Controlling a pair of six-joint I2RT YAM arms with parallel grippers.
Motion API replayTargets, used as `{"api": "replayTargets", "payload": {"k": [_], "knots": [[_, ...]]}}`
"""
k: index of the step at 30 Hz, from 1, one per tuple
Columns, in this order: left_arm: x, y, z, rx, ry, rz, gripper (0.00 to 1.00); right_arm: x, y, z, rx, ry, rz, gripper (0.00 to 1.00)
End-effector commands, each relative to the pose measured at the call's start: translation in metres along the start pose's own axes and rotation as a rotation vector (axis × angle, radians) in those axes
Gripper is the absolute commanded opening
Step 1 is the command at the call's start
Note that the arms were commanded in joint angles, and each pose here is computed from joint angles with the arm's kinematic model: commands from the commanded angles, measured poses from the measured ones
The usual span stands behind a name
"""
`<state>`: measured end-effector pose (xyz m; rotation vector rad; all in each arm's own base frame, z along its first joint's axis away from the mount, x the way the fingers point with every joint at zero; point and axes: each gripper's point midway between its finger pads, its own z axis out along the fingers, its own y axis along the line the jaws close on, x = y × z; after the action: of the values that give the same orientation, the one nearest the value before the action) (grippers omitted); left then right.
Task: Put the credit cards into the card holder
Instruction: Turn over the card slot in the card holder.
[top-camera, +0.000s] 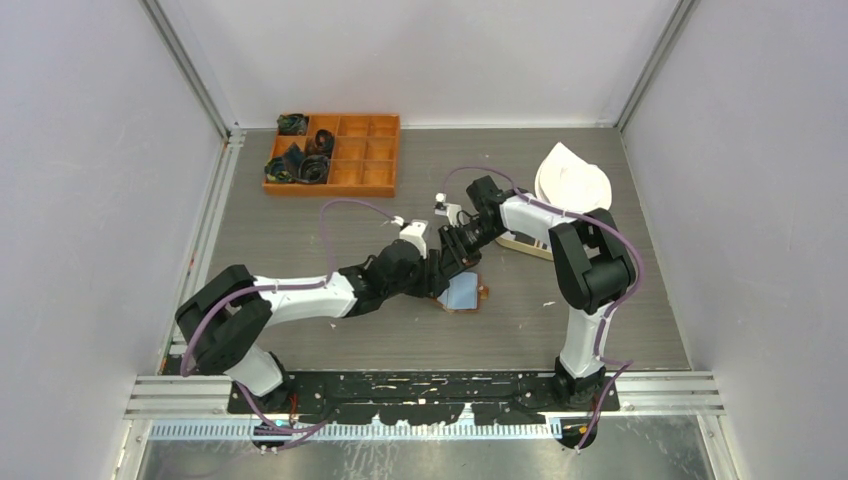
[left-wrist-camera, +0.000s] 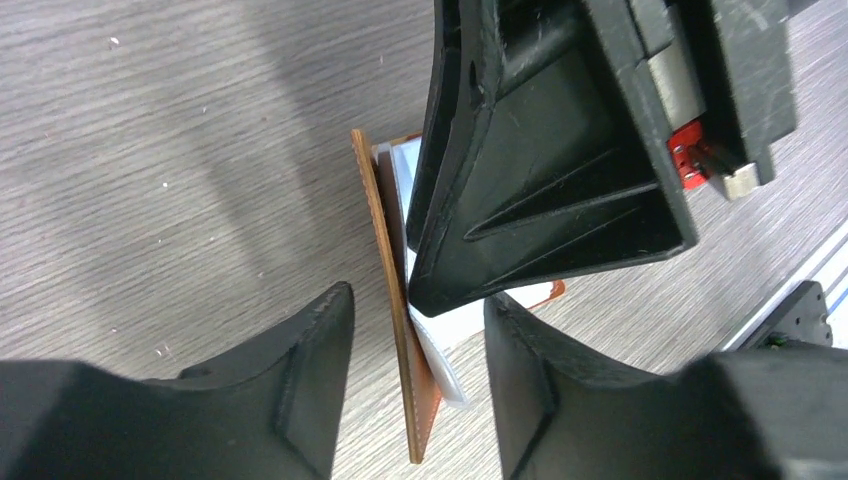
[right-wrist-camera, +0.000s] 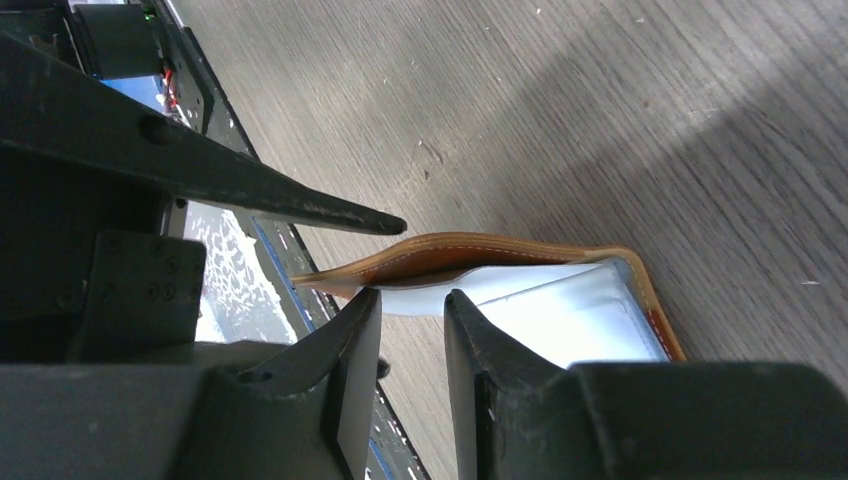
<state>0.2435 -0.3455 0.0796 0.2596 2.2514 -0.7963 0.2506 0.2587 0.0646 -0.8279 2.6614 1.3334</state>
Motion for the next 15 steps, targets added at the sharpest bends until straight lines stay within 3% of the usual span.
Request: {"api": "replayTargets", "payload": {"k": [1,8,15], "knots": [[-0.001,-0.006,0.001,0.000,0.021,0.004,0.46,-0.017,0.010,-0.005,-0.012,-0.035,-0.037,0.36],[0.005,0.004,-0.005,-0.033,0.019,-0.023,0.01,-0.023,0.003,-0.025,0.046,-0.072,-0.076,0.36],[0.003,0.018,-0.018,-0.073,-0.061,-0.154,0.00,-0.037,-0.020,-0.095,0.261,-0.233,-0.150,0.36]]}}
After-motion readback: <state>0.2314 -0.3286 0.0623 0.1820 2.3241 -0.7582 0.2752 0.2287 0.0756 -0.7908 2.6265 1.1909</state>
